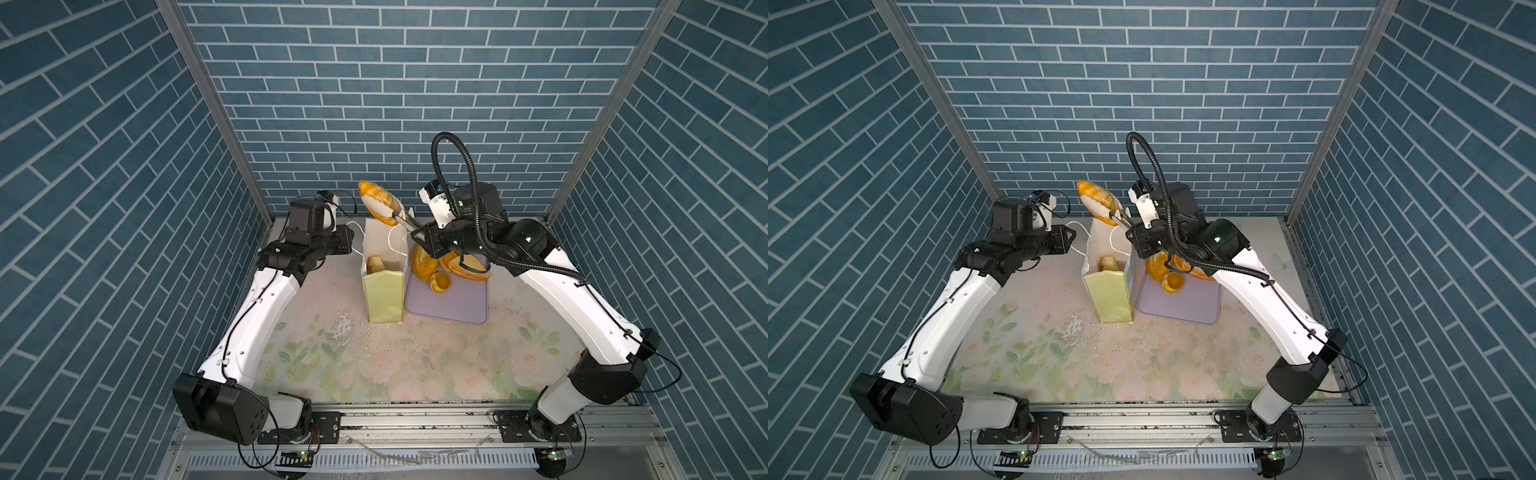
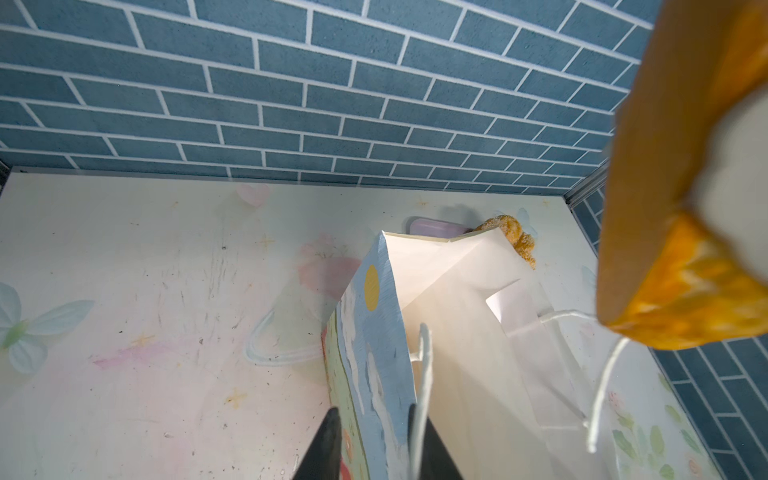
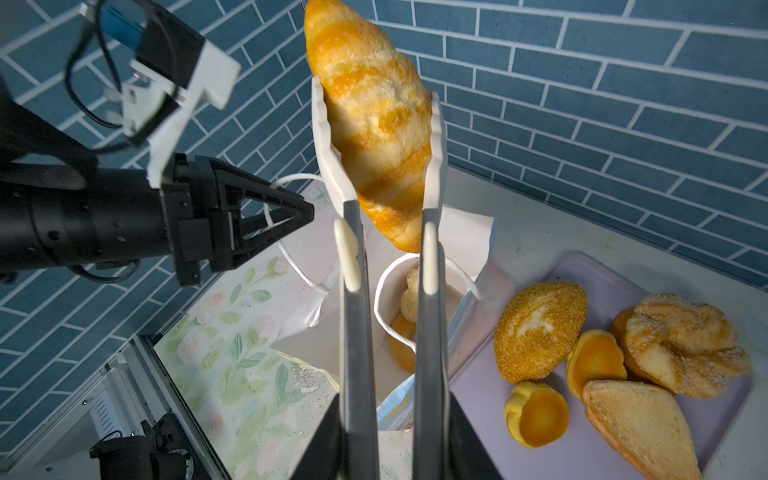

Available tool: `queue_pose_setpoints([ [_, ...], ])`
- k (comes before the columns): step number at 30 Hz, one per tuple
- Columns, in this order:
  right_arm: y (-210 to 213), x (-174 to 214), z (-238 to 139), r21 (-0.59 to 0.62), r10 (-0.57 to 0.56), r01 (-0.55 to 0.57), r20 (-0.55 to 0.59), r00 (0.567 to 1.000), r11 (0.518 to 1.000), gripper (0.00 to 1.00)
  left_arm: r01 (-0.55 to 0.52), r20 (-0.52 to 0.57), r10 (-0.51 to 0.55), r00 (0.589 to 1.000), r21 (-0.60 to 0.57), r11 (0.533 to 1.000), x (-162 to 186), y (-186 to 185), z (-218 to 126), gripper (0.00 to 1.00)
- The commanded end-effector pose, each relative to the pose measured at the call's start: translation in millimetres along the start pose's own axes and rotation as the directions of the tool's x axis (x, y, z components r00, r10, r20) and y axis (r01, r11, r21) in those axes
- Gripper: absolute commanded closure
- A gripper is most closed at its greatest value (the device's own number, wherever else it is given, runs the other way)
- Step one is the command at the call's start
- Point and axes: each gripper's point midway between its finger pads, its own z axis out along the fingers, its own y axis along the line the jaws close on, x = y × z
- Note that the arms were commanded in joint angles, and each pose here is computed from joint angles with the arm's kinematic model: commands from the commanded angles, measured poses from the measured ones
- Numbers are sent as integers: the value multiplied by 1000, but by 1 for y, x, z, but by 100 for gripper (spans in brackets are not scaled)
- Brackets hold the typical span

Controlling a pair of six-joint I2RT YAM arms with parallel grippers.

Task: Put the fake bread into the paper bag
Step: 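Open the tongs over the paper bag to drop the croissant inside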

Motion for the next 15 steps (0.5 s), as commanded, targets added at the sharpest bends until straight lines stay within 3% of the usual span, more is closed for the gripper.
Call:
queue_pose_setpoints([
  [1,12,-41,-31,-30,2,2,152,988,1000,79,0,0,0,1000,-2,1000,5,0,0,75],
  [15,10,-2,2,-9,78,-78,21,997,997,79,7,8,-7,1000,-7,1000,7,2,-4,89],
])
